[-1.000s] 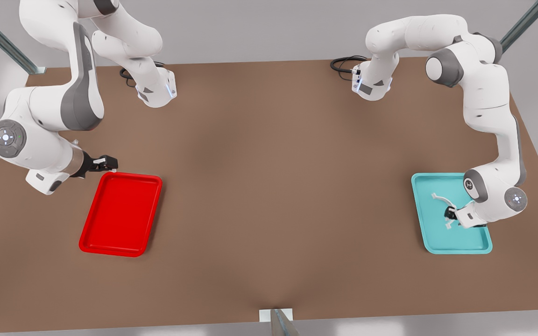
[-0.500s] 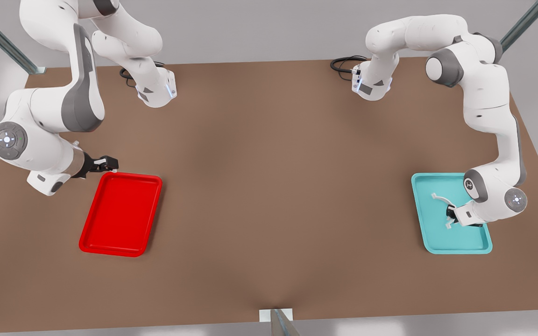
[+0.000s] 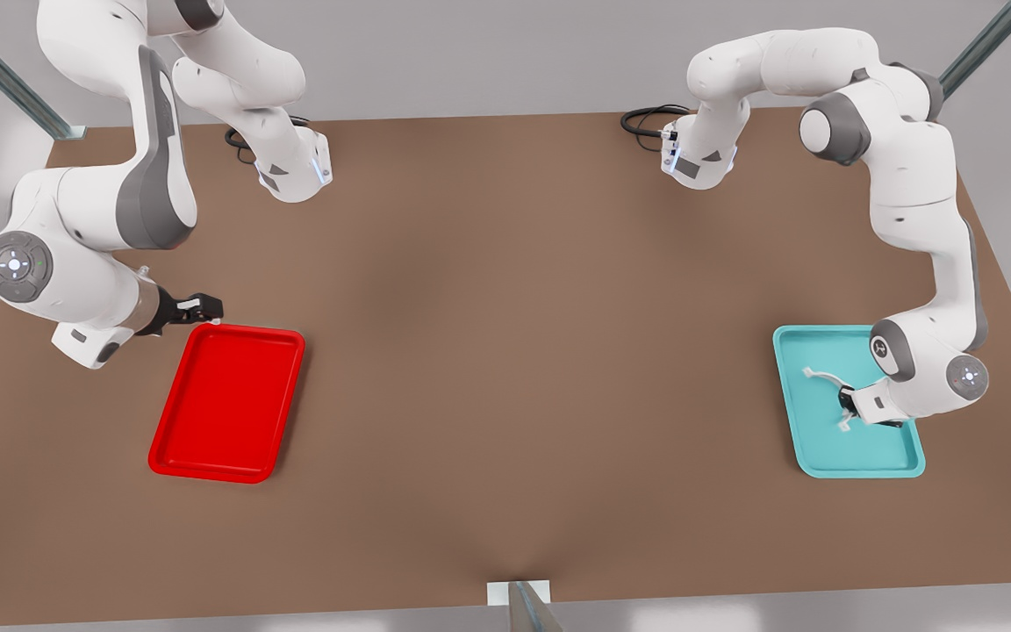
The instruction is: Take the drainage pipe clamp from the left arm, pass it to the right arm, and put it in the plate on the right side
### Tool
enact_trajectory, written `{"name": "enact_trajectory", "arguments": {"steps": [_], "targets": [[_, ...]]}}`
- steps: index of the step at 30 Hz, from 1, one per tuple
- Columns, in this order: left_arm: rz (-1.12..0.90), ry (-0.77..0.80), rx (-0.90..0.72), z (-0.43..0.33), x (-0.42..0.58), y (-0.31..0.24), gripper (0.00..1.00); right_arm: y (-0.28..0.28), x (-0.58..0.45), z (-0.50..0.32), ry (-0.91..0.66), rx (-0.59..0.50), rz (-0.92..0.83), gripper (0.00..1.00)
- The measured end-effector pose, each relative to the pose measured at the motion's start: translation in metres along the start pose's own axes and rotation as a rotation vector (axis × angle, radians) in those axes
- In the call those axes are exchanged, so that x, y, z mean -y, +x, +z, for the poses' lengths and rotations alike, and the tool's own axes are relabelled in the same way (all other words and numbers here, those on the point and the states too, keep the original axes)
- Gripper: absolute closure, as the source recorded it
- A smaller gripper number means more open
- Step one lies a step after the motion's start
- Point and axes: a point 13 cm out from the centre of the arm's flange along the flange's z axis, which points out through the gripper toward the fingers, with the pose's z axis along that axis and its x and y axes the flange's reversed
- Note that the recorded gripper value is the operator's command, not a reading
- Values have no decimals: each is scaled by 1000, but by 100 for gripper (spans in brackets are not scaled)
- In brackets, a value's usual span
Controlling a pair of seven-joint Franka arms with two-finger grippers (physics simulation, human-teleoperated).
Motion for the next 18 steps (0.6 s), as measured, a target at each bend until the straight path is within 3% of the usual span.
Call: {"name": "enact_trajectory", "arguments": {"steps": [5, 9, 15, 18], "targets": [[9, -12, -1, -80, 31, -29, 79, 0, 0, 0, 0, 0, -1, 0], [21, 3, -17, -145, 123, -82, 79, 0, 1, 0, 0, -1, 0, 0], [75, 44, -23, -184, 301, -179, 79, -4, 0, 1, 2, 0, -12, 0], [71, 34, -15, -200, 391, -222, 79, -27, -46, 14, 17, -17, -115, 0]]}}
